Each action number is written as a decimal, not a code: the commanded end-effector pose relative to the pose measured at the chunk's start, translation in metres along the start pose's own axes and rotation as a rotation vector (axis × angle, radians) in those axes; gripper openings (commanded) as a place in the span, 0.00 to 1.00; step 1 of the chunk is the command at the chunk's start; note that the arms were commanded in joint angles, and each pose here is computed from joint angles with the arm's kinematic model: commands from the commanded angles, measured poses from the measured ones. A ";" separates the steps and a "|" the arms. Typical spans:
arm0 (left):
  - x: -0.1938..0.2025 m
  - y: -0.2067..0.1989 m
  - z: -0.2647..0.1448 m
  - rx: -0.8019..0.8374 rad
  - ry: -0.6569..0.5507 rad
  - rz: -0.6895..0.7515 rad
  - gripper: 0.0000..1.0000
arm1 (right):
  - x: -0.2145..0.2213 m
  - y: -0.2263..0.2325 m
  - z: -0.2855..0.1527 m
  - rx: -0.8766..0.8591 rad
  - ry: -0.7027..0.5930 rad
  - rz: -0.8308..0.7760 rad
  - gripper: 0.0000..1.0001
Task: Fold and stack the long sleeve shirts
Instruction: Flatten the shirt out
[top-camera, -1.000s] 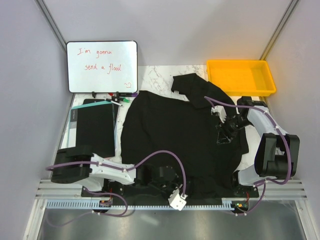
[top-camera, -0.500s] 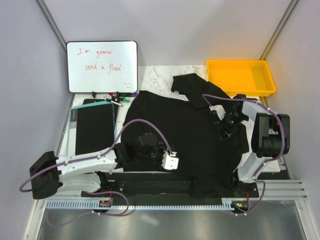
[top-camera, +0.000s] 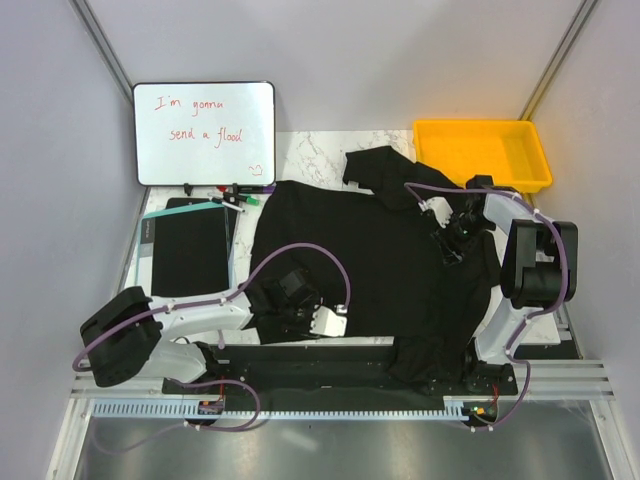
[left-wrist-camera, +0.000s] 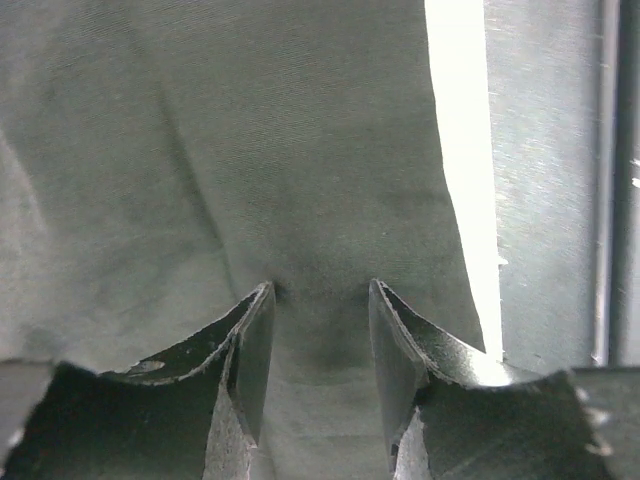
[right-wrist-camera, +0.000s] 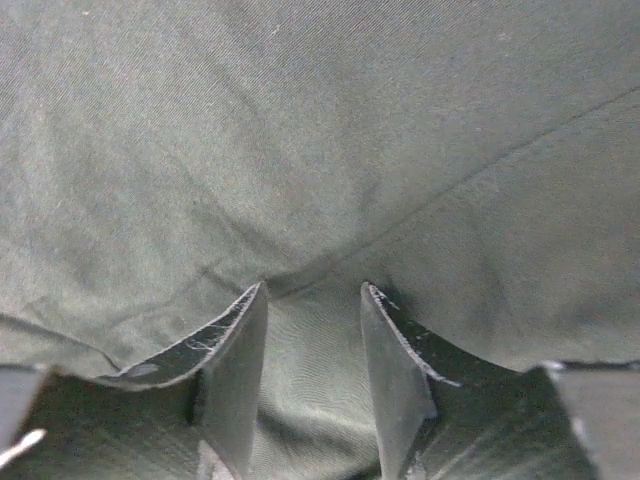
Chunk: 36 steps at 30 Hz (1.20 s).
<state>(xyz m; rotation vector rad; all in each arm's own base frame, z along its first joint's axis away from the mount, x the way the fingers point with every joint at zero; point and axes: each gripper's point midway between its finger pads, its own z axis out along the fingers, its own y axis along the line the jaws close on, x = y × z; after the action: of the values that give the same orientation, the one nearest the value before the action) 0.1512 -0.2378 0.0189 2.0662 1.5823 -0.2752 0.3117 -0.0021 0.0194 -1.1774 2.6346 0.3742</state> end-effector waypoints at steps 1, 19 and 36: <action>0.024 -0.055 -0.009 0.236 0.062 0.036 0.50 | -0.025 -0.002 -0.040 0.031 -0.081 -0.097 0.54; 0.008 0.162 -0.050 -0.070 -0.069 -0.443 0.56 | -0.035 -0.022 -0.035 -0.013 -0.126 0.023 0.55; 0.053 0.067 0.001 0.133 0.108 -0.482 0.54 | 0.085 0.056 -0.001 -0.173 0.155 -0.057 0.52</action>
<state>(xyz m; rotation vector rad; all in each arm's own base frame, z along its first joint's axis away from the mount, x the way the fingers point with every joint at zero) 0.2783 -0.2076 0.0176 1.7130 2.1453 -0.3925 0.2743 -0.0230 0.0161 -1.2578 2.6357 0.4034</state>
